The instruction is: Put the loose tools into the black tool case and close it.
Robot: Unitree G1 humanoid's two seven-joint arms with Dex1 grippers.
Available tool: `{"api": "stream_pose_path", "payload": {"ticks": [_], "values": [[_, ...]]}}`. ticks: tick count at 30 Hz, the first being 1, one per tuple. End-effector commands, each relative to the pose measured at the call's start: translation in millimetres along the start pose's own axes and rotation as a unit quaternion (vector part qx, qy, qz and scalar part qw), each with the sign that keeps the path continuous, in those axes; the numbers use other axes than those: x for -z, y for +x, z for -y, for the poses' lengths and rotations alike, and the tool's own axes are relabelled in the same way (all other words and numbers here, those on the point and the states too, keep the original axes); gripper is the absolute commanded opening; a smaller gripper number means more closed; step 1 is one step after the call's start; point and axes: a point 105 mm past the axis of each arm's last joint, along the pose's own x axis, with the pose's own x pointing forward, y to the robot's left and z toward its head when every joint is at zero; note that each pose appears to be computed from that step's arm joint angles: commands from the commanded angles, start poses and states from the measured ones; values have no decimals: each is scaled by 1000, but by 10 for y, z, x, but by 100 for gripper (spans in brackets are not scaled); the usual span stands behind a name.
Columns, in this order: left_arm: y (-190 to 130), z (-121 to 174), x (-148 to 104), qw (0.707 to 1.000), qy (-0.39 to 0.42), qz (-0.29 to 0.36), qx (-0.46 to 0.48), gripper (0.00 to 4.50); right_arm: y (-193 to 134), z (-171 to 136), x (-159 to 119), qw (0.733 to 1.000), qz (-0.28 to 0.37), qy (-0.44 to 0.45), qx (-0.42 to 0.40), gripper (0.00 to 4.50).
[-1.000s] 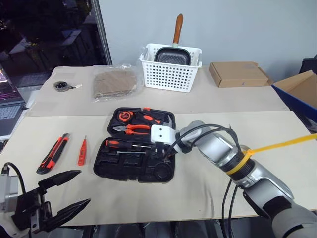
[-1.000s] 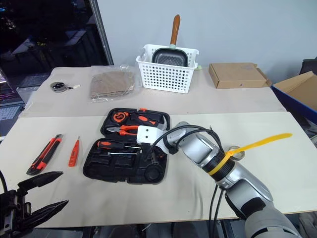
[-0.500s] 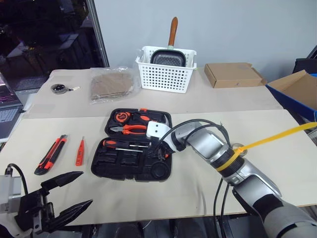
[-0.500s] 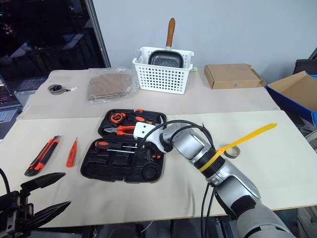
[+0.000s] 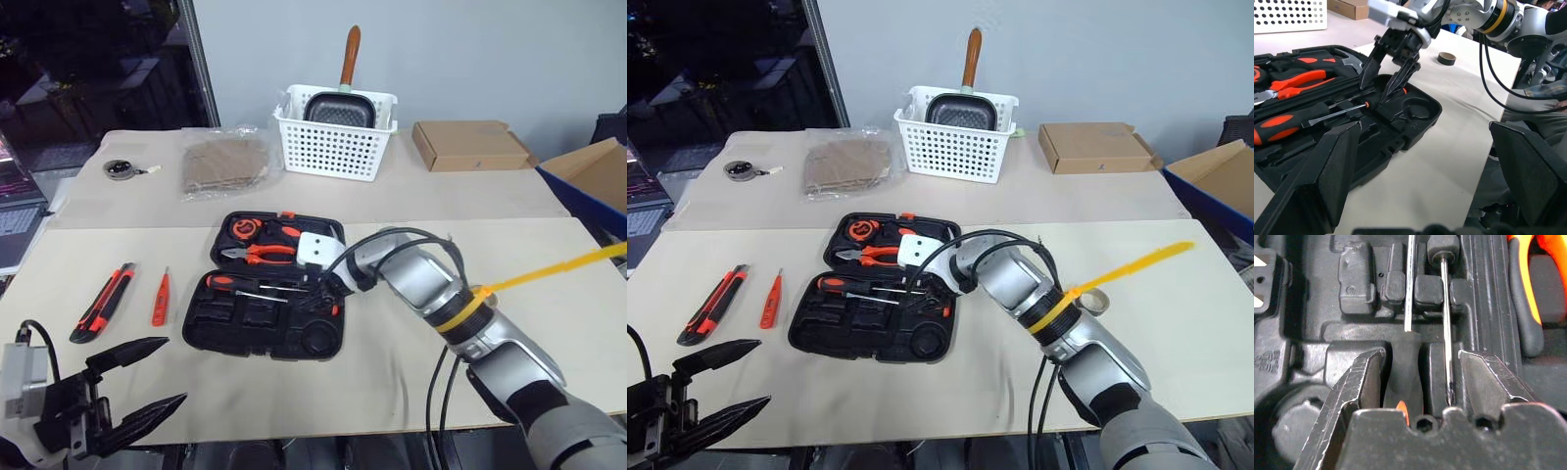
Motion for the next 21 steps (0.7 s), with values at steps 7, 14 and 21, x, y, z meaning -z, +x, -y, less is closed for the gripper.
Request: {"api": "stream_pose_path", "payload": {"ticks": [7, 14, 21], "values": [[73, -7, -45, 1000, 15, 10, 14, 450, -258, -36, -348, 976, 208, 47, 53, 136], [73, -20, -52, 1000, 16, 9, 15, 450, 153, -212, -79, 975, 190, 56, 99, 5], [87, -27, -59, 1000, 16, 7, 18, 450, 289, -182, 174, 979, 150, 63, 122, 5]]}}
